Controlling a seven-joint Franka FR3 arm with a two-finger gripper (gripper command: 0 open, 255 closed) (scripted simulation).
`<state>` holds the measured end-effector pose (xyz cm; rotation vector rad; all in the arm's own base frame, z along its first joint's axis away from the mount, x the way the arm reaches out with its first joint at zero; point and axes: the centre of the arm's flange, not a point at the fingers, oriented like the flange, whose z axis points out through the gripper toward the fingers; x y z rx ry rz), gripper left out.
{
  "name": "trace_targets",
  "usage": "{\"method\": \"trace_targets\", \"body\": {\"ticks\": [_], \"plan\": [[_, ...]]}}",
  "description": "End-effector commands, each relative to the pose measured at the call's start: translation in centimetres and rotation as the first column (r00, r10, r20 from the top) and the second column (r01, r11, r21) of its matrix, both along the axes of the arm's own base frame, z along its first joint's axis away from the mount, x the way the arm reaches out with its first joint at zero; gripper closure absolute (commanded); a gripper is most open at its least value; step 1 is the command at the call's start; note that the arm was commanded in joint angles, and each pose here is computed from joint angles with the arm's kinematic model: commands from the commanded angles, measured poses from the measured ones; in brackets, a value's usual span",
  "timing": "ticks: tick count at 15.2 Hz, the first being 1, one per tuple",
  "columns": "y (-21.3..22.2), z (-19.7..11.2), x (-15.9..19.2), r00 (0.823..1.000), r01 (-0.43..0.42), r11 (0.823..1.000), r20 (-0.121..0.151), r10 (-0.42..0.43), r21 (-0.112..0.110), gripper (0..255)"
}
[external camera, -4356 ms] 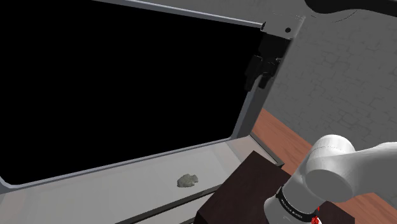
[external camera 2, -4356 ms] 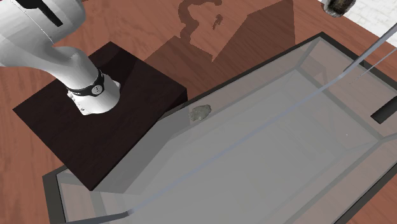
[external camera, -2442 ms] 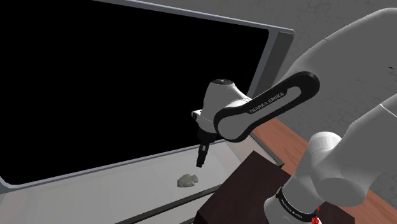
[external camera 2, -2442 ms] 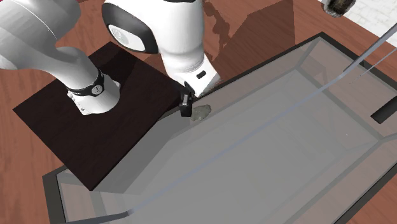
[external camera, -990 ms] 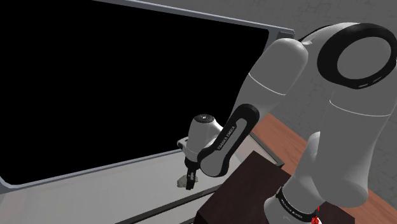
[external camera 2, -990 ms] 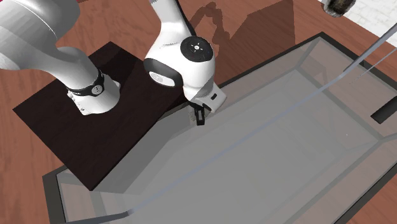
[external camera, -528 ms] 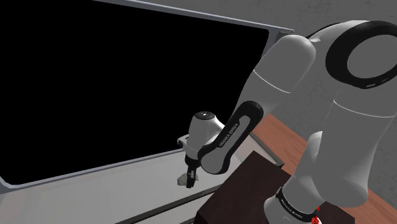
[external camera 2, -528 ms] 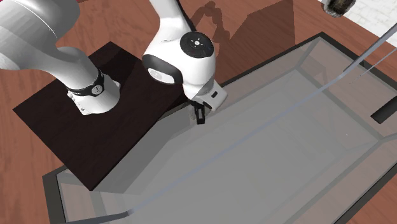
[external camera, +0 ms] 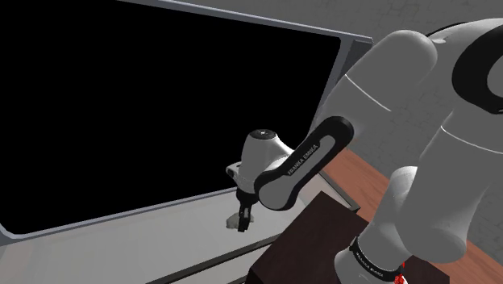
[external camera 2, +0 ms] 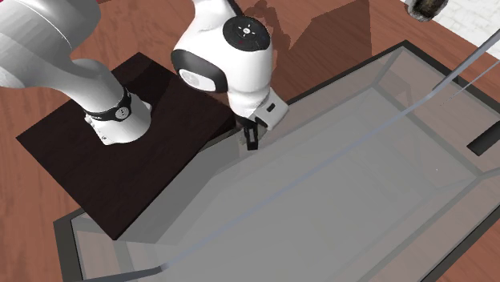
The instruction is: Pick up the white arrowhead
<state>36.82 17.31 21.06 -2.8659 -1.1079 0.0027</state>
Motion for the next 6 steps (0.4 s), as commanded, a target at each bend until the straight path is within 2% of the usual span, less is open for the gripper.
{"method": "trace_targets", "body": {"ticks": [1, 6], "plan": [[0.0, 1.1, 0.1, 1.0, 0.0, 1.0, -0.001, 0.0, 0.0, 255], [0.0, 2.8, 0.1, 1.0, 0.0, 1.0, -0.001, 0.0, 0.0, 255]]}}
